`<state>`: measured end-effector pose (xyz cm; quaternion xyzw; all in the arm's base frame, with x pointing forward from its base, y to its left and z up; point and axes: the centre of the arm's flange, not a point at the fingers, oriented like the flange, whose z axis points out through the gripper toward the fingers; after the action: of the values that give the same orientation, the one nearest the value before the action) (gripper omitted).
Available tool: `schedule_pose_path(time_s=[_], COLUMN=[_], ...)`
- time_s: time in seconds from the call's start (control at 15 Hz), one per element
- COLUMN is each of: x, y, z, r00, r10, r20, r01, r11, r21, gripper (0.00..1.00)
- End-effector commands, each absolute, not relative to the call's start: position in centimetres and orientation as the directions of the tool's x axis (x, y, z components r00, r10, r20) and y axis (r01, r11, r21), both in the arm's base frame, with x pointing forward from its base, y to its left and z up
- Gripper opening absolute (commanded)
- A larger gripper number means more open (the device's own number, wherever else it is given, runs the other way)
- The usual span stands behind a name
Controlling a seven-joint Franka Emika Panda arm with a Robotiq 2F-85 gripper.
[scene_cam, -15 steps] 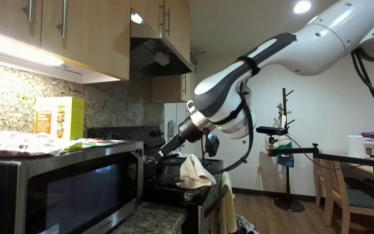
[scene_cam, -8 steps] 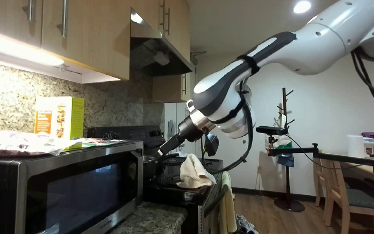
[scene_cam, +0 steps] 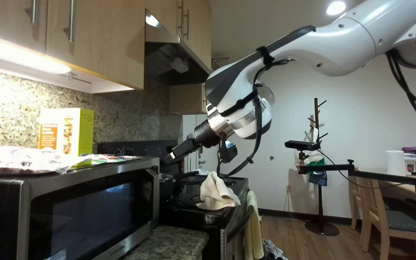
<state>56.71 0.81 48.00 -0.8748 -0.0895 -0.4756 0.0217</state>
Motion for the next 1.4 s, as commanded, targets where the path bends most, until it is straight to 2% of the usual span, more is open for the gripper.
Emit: schedule_pose_path(time_s=[0.0, 0.07, 0.8, 1.2, 1.33], x=[61.5, 57.5, 57.8, 63.1, 64.8], y=[-1.6, 0.6, 0.5, -1.4, -2.0], z=[42.5, 48.3, 48.3, 43.5, 41.1], r00=[0.456, 0.511, 0.509, 0.536, 0.516], r10=[0.174, 0.149, 0.156, -0.023, -0.007], r20=[0.873, 0.847, 0.847, 0.844, 0.857], r01=[0.22, 0.201, 0.205, 0.168, 0.194], r11=[-0.972, -0.978, -0.977, -0.977, -0.973], r21=[0.079, 0.051, 0.057, -0.133, -0.124], gripper=[1.0, 1.0, 1.0, 1.0, 1.0])
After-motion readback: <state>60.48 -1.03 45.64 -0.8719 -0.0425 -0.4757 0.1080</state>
